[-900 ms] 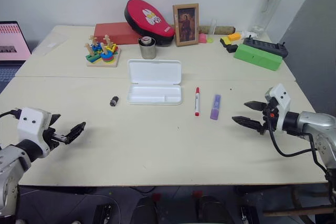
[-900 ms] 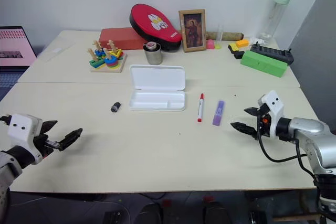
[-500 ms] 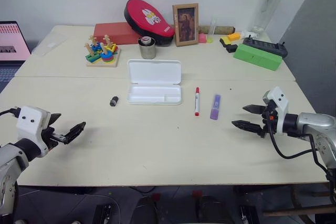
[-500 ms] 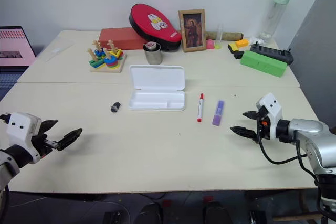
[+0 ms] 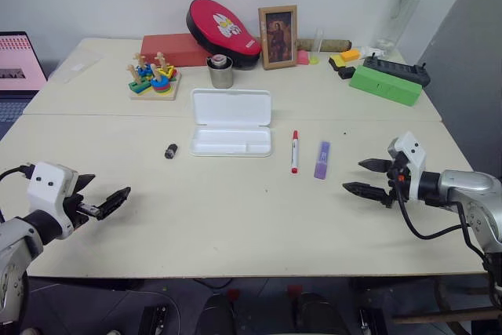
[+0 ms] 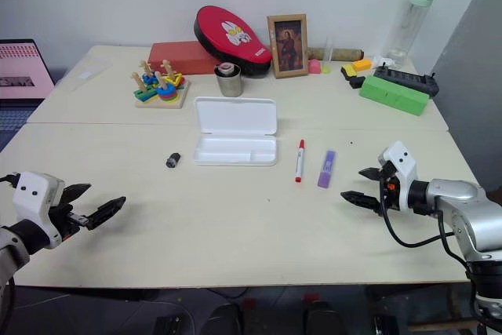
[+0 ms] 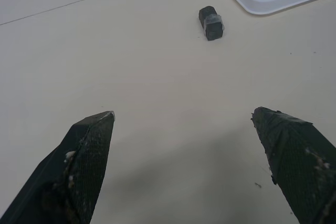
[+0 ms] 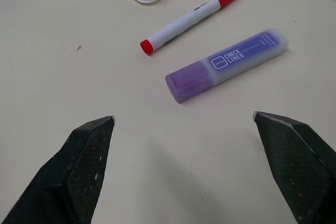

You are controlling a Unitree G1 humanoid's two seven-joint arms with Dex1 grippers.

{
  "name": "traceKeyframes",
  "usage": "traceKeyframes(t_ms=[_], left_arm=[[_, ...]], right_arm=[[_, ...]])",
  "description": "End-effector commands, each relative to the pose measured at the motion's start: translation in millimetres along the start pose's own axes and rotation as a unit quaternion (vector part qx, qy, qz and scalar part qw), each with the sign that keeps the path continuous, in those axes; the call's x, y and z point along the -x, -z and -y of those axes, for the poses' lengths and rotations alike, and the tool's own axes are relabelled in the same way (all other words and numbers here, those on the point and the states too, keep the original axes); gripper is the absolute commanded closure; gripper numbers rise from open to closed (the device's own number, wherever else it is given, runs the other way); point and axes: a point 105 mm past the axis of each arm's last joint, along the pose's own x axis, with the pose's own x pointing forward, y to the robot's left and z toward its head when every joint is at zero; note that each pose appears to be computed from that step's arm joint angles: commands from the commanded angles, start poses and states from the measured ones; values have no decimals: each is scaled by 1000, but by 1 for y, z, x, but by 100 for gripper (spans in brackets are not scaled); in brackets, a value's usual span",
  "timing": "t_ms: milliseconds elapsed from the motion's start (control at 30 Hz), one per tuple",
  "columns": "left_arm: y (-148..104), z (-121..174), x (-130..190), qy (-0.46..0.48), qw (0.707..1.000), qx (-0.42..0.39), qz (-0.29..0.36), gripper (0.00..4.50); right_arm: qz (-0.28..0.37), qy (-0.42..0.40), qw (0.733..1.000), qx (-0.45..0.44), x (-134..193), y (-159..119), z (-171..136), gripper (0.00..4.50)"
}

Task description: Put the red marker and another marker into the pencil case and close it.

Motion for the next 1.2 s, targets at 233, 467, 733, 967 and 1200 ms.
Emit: traceKeyframes(t_ms=[233, 467, 733, 967, 1200], left_arm=[[-15, 11, -5, 21, 999, 4, 33, 0], [-34, 62, -37, 100, 991, 25, 86, 0], [-54, 115, -56, 162, 975, 59, 143, 0], [-59, 132, -60, 176, 969, 75, 156, 0], [-67, 137, -63, 189, 965, 75, 164, 0]], right_arm=[[39, -52, 996, 61, -18, -40, -11, 3], [73, -171, 970, 155, -90, -93, -50, 3], [50, -158, 965, 201, -169, -102, -51, 3], [41, -158, 964, 209, -191, -98, -54, 3], [3, -142, 967, 210, -203, -85, -52, 3]])
